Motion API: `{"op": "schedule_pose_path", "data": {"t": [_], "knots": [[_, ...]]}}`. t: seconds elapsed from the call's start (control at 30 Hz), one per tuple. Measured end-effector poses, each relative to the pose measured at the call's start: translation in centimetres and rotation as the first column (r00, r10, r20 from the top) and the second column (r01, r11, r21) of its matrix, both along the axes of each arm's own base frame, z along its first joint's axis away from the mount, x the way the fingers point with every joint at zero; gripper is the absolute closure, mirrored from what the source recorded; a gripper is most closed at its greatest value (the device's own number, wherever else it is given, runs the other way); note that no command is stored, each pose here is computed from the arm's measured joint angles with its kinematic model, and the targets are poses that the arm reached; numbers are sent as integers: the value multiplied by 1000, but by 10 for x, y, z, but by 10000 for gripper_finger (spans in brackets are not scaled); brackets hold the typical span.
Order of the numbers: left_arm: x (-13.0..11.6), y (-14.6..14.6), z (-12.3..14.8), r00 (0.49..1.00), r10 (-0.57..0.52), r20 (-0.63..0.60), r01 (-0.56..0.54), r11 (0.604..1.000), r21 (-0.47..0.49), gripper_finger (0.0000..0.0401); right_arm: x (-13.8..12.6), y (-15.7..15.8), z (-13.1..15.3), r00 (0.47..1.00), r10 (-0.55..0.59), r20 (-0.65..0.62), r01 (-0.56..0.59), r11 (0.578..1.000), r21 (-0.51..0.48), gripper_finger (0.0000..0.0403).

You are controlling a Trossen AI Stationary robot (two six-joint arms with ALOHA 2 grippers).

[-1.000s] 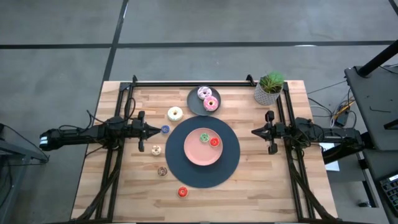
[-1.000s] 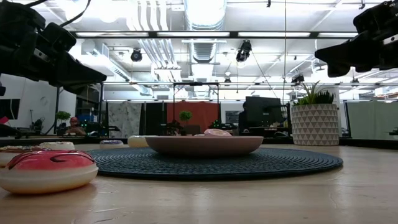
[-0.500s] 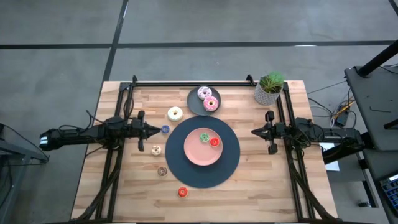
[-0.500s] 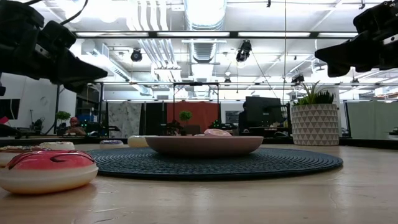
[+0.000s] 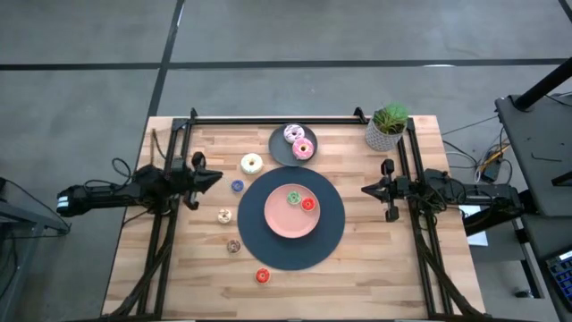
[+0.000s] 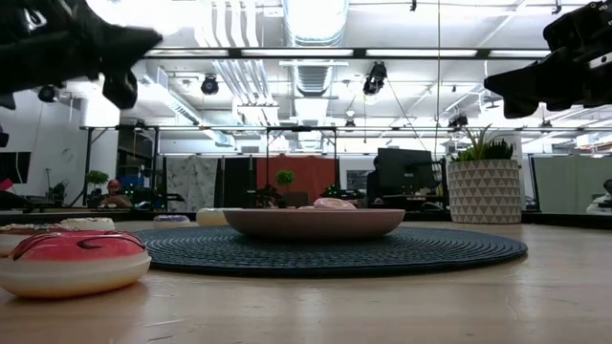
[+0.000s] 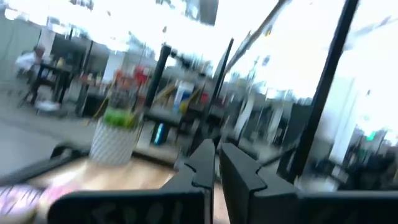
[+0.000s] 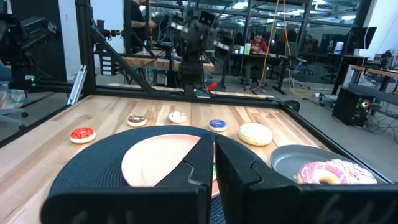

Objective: Pick & Place donuts
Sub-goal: Put the large white donut on the gray plate

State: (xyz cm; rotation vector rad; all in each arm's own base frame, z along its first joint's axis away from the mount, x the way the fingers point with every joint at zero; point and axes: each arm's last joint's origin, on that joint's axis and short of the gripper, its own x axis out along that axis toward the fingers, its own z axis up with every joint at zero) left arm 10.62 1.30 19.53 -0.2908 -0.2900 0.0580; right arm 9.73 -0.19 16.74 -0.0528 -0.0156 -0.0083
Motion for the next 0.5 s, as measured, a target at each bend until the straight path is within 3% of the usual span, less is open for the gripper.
{"op": "schedule_pose_path", "data": {"t": [0.13,0.3,0.5], "knots": [[-6,-1,15,986,-7,168,7,1000,3,401,0,0,0,1000,0,0,0,1000,0,394],[-17,-2,41,925,-16,379,15,1000,6,401,0,0,0,1000,0,0,0,1000,0,394],[-27,-3,79,880,-8,476,-18,999,50,401,0,0,0,1000,0,0,0,1000,0,394]]}}
